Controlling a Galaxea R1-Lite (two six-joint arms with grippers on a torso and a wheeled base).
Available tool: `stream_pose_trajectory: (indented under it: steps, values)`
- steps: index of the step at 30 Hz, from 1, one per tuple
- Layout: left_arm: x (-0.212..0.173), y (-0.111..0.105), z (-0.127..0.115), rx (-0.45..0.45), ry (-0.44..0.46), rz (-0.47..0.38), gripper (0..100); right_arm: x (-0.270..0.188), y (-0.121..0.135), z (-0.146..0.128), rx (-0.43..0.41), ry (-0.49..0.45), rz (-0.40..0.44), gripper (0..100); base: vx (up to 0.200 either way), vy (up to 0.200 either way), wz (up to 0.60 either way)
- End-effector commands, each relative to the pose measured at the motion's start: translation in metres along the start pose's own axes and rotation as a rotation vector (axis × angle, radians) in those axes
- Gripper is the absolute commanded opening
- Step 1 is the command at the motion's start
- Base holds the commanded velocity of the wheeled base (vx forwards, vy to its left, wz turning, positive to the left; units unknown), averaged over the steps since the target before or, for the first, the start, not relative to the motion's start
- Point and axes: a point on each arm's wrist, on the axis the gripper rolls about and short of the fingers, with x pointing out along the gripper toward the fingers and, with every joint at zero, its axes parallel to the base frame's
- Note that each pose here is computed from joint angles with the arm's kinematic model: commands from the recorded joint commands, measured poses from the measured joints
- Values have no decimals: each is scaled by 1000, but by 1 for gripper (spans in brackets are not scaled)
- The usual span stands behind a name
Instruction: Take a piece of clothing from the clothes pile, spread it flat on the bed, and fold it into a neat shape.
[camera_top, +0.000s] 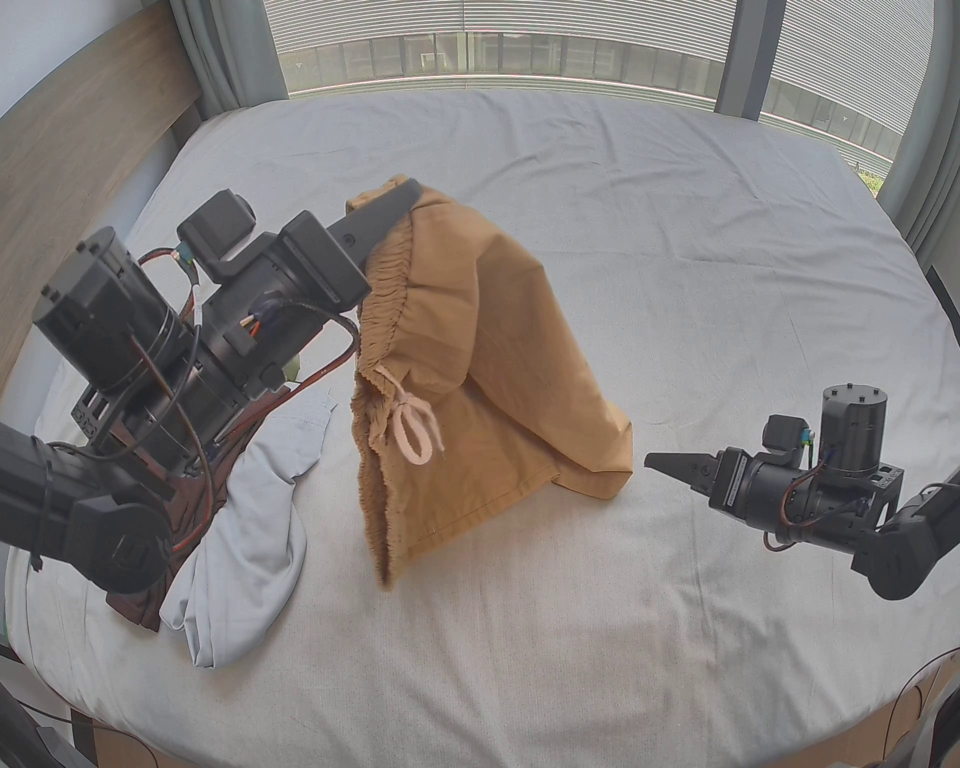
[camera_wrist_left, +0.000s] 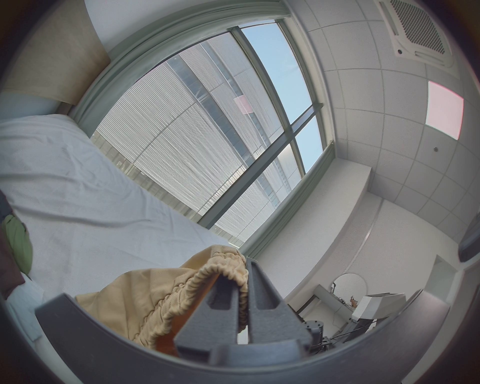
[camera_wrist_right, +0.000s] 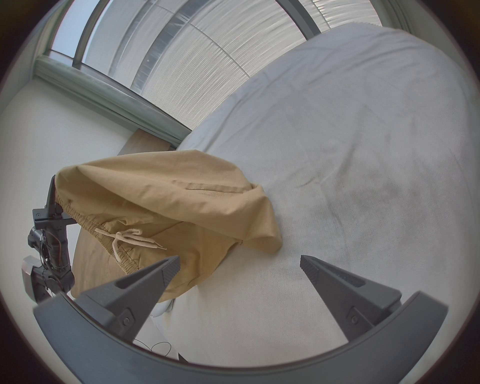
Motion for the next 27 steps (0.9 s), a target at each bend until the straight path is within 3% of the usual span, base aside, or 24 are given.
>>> stream_pose_trajectory:
  steps: [1, 20, 27]
  values:
    - [0, 26, -12, 5, 33, 72, 0, 24, -12, -11, 40, 60, -30, 100, 0, 0, 0]
    - [3, 24, 0, 20, -15, 56, 0, 73, -29, -17, 43, 33, -14, 100, 0, 0, 0]
    - [3, 23, 0, 20, -14, 53, 0, 87, -31, -12, 102, 18, -4, 100, 0, 0, 0]
